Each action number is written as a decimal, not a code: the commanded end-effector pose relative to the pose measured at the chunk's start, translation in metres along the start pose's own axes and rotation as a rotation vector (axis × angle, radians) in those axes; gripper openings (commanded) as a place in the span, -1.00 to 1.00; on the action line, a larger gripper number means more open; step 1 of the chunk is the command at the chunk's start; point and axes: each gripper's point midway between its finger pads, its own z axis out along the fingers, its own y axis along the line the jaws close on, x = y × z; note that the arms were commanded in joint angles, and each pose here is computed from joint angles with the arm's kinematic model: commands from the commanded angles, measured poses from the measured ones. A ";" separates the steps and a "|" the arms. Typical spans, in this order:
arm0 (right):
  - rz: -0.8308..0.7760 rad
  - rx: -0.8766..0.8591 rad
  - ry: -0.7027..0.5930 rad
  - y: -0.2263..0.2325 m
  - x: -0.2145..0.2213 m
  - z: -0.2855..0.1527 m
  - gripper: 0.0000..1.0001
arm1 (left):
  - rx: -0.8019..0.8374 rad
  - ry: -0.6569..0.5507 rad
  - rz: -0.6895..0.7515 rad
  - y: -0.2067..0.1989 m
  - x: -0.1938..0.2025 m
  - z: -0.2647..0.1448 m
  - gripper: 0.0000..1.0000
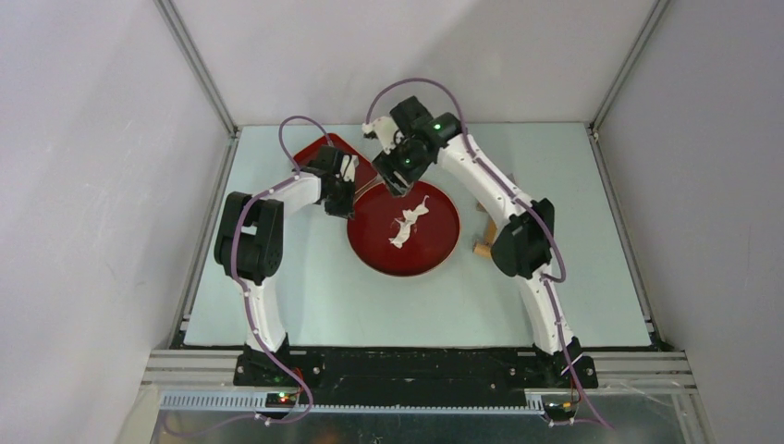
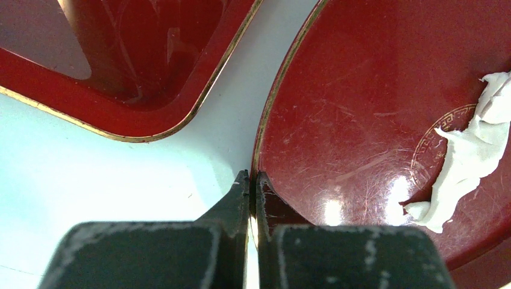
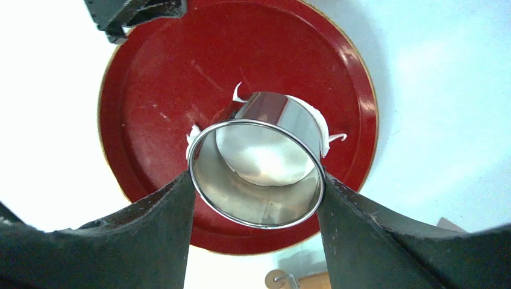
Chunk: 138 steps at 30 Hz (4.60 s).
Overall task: Roll out the dumpling wrappers from the dough
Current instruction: Remove the dumpling wrapper from the work surface, then pick up the spatula from the center of the board.
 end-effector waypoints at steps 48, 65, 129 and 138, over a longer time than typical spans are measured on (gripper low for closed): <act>0.224 -0.151 0.178 -0.005 0.085 0.085 -0.55 | -0.004 -0.049 0.022 -0.002 -0.011 -0.016 -1.00; 0.251 -0.104 0.107 -0.017 0.048 0.054 -0.55 | -0.004 -0.049 0.022 -0.002 -0.011 -0.016 -1.00; 0.686 0.222 0.367 -0.173 0.353 -0.058 0.98 | 0.015 -0.129 0.028 -0.010 -0.027 -0.041 0.30; 0.731 0.194 0.362 -0.180 0.374 -0.049 0.50 | 0.112 -0.237 0.073 -0.033 -0.045 -0.082 0.64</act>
